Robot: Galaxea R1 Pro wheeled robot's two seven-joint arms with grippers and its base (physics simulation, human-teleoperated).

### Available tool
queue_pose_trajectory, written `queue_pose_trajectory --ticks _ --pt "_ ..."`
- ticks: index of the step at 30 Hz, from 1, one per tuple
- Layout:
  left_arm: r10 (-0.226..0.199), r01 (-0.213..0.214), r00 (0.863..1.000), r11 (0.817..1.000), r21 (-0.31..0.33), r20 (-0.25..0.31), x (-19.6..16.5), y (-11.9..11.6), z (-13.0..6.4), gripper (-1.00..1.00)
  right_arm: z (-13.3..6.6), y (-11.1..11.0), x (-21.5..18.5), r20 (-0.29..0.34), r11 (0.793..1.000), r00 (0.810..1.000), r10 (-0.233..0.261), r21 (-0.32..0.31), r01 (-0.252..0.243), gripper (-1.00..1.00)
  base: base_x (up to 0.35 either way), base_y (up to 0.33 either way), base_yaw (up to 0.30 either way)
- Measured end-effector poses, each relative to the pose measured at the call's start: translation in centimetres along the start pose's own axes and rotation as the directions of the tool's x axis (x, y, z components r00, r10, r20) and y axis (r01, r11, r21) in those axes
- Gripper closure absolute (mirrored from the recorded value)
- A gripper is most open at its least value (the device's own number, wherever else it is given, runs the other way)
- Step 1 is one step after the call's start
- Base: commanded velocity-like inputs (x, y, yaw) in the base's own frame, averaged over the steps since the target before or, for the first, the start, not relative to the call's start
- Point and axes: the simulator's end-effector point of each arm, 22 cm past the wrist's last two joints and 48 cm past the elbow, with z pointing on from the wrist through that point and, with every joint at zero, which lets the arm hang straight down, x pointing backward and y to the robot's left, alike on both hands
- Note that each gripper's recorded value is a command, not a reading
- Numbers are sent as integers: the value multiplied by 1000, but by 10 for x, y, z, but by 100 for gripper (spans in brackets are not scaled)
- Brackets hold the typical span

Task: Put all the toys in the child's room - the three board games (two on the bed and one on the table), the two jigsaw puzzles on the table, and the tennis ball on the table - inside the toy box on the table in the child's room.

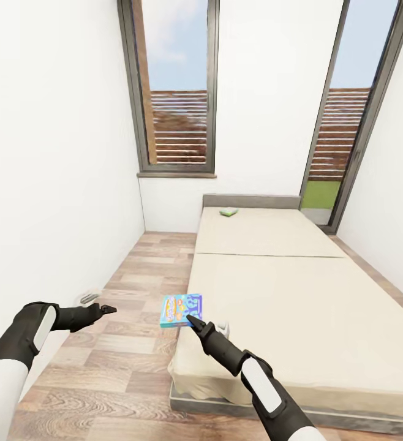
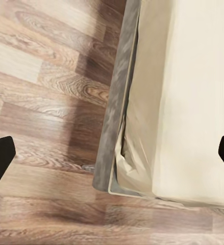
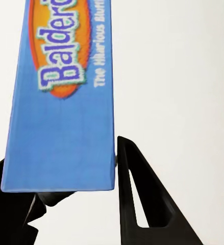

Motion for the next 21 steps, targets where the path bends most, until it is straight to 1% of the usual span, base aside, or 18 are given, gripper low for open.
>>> queue_pose_trajectory --ticks 3,6,17,21 --pt "2 -2 1000 1000 2 -2 -3 -4 -3 -100 1 7 -4 19 1000 1000 -12 -3 12 100 0 0 0" --pt "3 -3 1000 1000 1 -3 -5 -7 -6 -100 2 12 -6 22 1000 1000 -19 -4 19 100 0 0 0" --pt "3 -3 1000 1000 0 -2 -17 -17 -20 -100 5 34 -10 29 1000 999 -20 -9 21 100 0 0 0" --pt "2 -2 1000 1000 0 -1 -22 -20 -25 -100 5 41 -16 46 1000 999 -28 -7 28 100 0 0 0"
